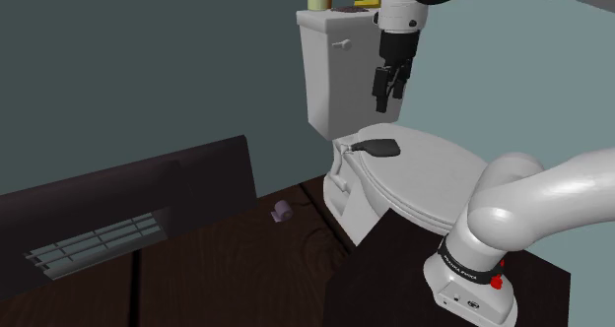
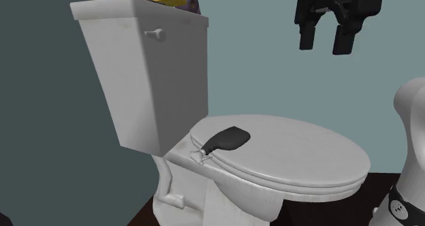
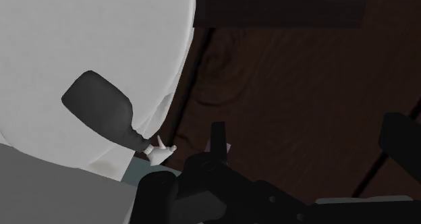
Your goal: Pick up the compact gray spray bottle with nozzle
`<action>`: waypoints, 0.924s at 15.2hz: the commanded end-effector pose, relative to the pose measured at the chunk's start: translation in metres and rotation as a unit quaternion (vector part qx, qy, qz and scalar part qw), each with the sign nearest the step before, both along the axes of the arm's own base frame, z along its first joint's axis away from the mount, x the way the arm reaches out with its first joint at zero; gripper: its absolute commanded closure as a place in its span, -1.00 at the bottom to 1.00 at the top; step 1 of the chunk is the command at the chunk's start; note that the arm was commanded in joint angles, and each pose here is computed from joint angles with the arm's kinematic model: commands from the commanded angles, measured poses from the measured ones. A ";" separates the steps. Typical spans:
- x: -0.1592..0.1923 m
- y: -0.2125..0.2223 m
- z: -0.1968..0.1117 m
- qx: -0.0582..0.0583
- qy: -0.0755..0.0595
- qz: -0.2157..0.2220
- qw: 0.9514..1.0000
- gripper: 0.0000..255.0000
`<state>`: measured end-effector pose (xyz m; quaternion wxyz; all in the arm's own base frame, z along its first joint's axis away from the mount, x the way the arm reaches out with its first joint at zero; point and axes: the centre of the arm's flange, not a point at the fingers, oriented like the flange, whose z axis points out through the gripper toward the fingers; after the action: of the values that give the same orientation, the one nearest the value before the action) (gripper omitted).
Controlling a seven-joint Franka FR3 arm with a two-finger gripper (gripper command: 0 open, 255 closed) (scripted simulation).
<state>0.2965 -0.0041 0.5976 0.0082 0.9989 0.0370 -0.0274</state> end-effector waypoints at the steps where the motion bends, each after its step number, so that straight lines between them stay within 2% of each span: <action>1: 0.000 0.000 0.000 0.000 0.000 0.000 1.000 -1.00; 7: 0.023 -0.050 -0.055 -0.003 -0.002 0.042 0.999 -1.00; 14: 0.055 -0.105 -0.119 -0.008 -0.004 0.090 0.996 -1.00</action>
<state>0.3478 -0.1028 0.4886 0.0168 0.9925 0.1184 -0.0245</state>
